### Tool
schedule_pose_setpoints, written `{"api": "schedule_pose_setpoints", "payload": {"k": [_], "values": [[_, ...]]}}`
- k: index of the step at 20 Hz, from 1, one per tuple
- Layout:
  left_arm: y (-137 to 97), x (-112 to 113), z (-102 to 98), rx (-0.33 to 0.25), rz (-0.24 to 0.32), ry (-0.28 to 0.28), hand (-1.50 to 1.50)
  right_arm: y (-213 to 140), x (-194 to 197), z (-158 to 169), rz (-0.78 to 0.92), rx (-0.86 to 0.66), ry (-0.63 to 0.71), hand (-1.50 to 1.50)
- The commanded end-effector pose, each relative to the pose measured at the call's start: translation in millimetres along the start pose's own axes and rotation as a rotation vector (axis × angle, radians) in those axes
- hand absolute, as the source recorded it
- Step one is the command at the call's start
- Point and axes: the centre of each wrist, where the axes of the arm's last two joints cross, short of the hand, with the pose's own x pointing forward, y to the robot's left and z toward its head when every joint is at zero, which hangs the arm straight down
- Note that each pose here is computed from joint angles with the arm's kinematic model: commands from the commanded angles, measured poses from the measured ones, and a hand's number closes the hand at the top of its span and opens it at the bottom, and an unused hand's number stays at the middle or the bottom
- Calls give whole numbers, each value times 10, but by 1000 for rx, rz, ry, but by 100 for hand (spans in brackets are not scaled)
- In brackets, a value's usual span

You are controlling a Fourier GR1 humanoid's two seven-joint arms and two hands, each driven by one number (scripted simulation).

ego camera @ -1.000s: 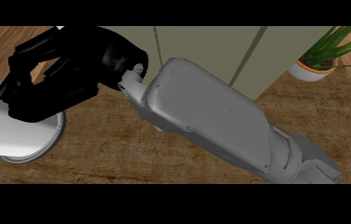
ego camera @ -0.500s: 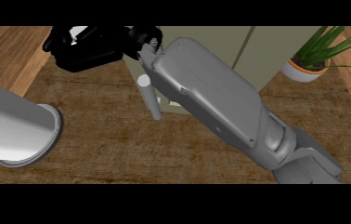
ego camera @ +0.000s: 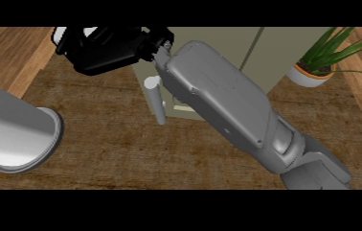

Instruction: Pick up the wine, place it into the cabinet and close the cabinet

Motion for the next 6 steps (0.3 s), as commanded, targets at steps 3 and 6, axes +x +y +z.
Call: {"api": "schedule_pose_setpoints", "payload": {"k": [3,6], "values": [[-117,-28,-26,-23,37,21,-150,-951,-134,555,-4,-349,38,150],[-174,-51,-69,-34,57,47,-150,-860,-145,464,-4,-328,24,150]]}}
